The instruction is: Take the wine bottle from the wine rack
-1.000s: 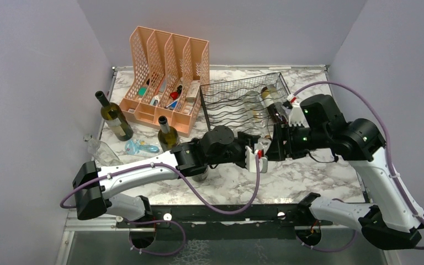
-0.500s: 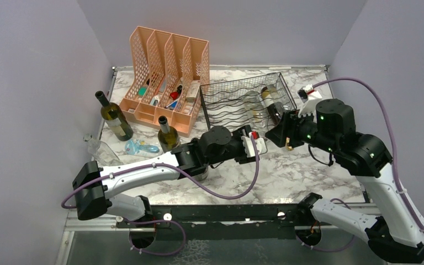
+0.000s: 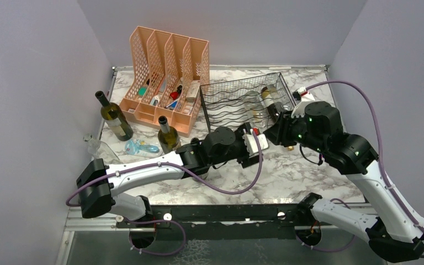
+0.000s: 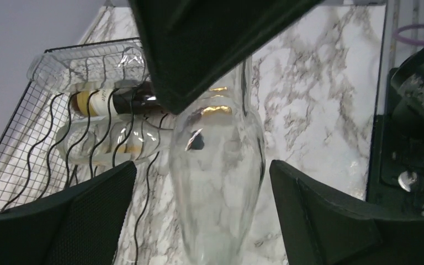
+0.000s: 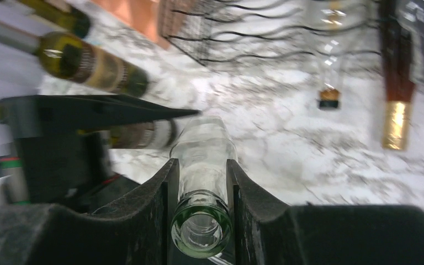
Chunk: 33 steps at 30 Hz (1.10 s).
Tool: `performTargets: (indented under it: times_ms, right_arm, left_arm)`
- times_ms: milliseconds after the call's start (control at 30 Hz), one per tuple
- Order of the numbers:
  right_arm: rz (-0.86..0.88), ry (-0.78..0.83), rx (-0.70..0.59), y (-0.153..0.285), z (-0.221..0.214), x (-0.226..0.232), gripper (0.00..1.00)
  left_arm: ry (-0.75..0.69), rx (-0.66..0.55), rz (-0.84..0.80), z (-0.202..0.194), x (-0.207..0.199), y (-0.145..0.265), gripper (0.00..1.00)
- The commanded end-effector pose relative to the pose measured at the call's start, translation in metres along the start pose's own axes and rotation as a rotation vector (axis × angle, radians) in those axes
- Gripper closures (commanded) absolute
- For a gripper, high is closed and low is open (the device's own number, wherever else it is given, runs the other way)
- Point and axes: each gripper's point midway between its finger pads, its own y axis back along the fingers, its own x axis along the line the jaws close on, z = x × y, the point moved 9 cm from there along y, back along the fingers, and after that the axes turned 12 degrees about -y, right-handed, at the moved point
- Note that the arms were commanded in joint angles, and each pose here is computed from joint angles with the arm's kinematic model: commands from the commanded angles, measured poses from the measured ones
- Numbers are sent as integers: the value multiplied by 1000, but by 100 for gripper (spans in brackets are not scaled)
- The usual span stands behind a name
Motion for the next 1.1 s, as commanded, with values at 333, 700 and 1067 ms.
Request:
performTargets:
  times_ms: [333, 700, 1067]
  right_arm:
    - [-667, -20, -110, 31, 17, -46, 99]
    - [-941, -63, -114, 10, 36, -94, 99]
    - [-921, -249, -347, -19, 110, -177, 99]
  left_arm:
    - [98, -265, 6, 81, 33, 54, 1]
    - [104, -322, 88, 100, 55, 92, 1]
    - [100, -313, 113, 106, 66, 100, 1]
